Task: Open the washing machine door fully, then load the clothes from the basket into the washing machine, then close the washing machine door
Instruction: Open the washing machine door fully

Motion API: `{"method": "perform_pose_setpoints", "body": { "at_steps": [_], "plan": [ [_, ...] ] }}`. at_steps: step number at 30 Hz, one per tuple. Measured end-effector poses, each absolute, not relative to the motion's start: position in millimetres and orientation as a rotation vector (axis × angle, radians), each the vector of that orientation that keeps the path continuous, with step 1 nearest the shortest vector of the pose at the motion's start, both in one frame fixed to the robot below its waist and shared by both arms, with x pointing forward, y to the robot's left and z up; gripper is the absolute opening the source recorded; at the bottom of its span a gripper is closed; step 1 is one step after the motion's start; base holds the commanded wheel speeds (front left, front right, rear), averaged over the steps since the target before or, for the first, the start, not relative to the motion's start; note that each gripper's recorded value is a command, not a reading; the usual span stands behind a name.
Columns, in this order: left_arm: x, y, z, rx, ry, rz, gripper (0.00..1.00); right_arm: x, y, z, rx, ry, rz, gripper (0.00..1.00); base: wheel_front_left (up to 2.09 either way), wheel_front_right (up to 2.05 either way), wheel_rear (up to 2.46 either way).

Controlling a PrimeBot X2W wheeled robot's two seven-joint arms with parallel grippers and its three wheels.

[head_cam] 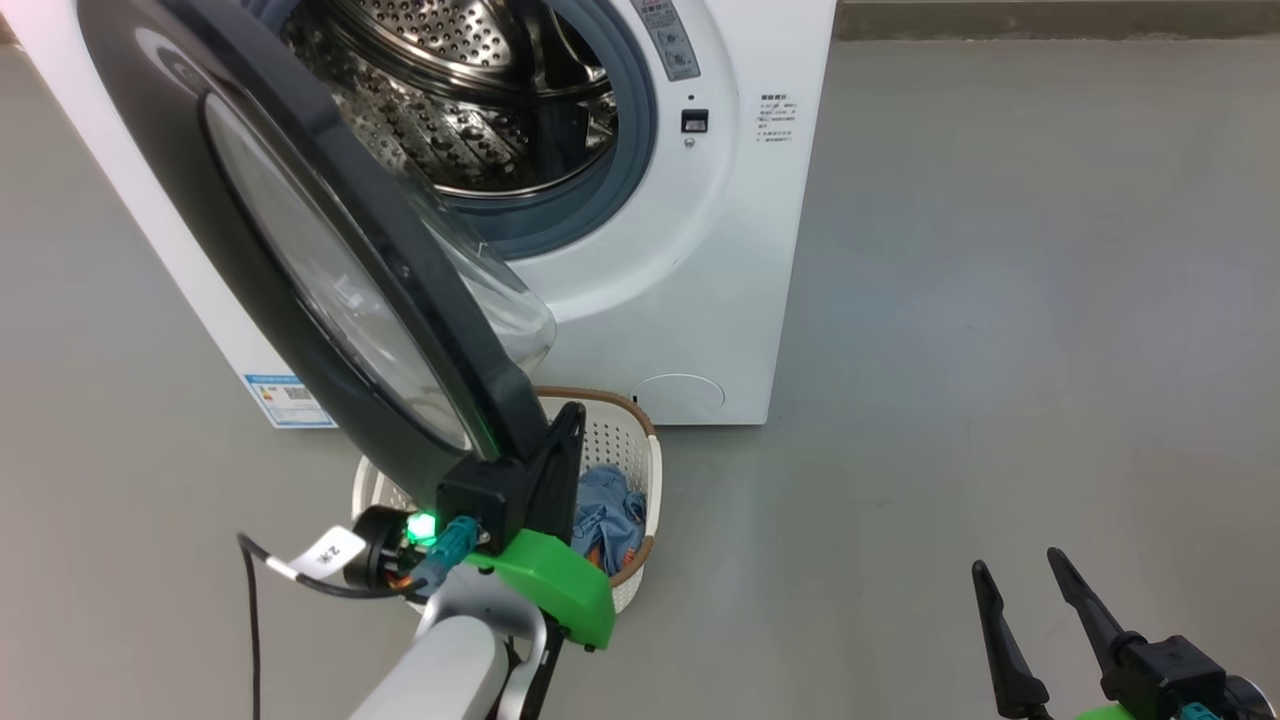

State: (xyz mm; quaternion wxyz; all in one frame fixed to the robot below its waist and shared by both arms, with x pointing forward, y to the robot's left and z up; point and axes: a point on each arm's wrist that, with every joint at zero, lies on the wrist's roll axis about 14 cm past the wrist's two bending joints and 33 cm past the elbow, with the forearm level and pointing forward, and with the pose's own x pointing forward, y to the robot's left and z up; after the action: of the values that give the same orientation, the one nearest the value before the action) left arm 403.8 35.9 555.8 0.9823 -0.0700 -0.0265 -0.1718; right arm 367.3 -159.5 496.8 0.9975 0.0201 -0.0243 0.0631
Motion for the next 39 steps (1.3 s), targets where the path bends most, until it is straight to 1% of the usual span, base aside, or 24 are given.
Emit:
{"method": "perform_pose_setpoints", "body": {
  "at_steps": [14, 25, 39],
  "plan": [
    [408.1, 42.5, 550.2, -0.165, -0.057, -0.305, 0.00, 370.3, -158.9, 492.0, 0.045, -0.034, 0.127, 1.00, 0.00, 0.00, 0.00],
    [400.8, 52.6, 549.9, -0.185, -0.083, -0.262, 0.00, 373.8, -156.8, 487.6, 0.046, -0.022, 0.133, 1.00, 0.00, 0.00, 0.00],
    [392.0, 59.6, 539.1, -0.210, -0.036, -0.244, 0.00, 380.0, -150.5, 487.7, 0.049, -0.023, 0.151, 1.00, 0.00, 0.00, 0.00]
  ]
}}
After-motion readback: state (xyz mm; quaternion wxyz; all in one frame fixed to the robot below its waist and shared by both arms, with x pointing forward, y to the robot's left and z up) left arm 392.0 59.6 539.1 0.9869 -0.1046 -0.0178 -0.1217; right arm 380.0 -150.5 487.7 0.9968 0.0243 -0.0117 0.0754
